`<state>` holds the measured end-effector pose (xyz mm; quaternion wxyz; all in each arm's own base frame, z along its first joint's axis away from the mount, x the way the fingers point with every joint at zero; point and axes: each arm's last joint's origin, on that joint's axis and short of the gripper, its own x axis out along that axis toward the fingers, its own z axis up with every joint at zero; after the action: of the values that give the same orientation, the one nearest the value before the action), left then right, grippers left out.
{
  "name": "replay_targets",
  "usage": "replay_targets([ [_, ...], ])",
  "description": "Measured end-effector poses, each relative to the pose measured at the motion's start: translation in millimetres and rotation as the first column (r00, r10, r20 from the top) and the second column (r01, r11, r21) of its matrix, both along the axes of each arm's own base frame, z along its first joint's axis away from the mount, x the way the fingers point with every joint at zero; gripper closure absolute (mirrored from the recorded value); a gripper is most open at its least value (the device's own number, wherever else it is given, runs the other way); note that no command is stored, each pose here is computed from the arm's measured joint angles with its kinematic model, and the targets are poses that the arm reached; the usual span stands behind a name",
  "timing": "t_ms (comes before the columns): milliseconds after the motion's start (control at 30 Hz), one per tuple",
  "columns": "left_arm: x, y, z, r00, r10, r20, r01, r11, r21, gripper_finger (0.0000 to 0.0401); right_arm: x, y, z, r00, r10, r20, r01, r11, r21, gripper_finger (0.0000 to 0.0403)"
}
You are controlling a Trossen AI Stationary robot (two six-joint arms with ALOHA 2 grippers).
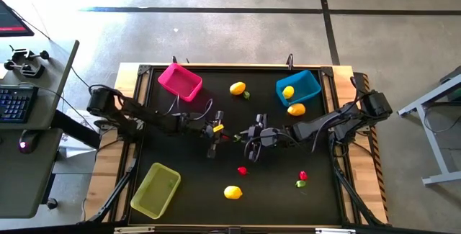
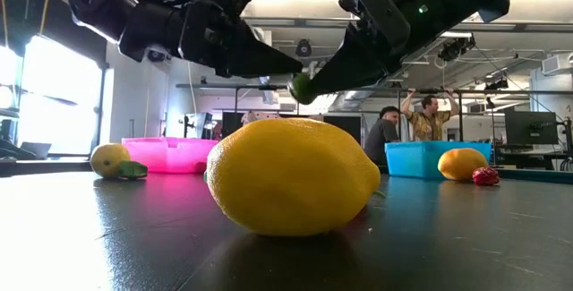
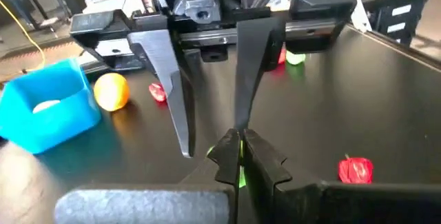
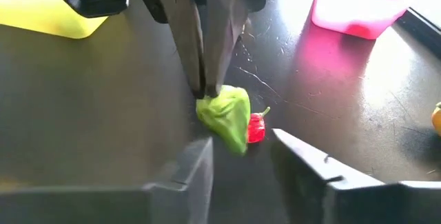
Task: Sort produce into baskets
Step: Put the green bell pepper into the yellow bin
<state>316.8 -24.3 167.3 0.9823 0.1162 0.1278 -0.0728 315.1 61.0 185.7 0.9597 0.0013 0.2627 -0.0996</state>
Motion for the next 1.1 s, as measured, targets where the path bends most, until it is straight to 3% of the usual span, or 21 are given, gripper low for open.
replay_targets([
  [233,-12,1,18,1.000,-0.006,-0.029,0.006,1.000,0.021,0.0401,0,0,0,1.000,0.000,0.002,0.000,1.000,0.000,0.0207],
  [700,-60,-10,55,0.979,-0.056,-0.198,0.061,0.998,0.022,0.0401,0,0,0,1.000,0.004,0.000,-0.004,1.000,-0.003,0.0202],
  [833,-77,-18,60,0.960,-0.084,-0.265,0.086,0.996,-0.003,0.0401,0,0,0,1.000,0.005,-0.002,-0.005,1.000,-0.003,0.0202],
  [1100,-116,-39,64,0.874,-0.204,-0.442,0.164,0.978,-0.127,0.0401,0,-1,0,1.000,0.002,-0.006,-0.002,1.000,-0.004,0.0201],
])
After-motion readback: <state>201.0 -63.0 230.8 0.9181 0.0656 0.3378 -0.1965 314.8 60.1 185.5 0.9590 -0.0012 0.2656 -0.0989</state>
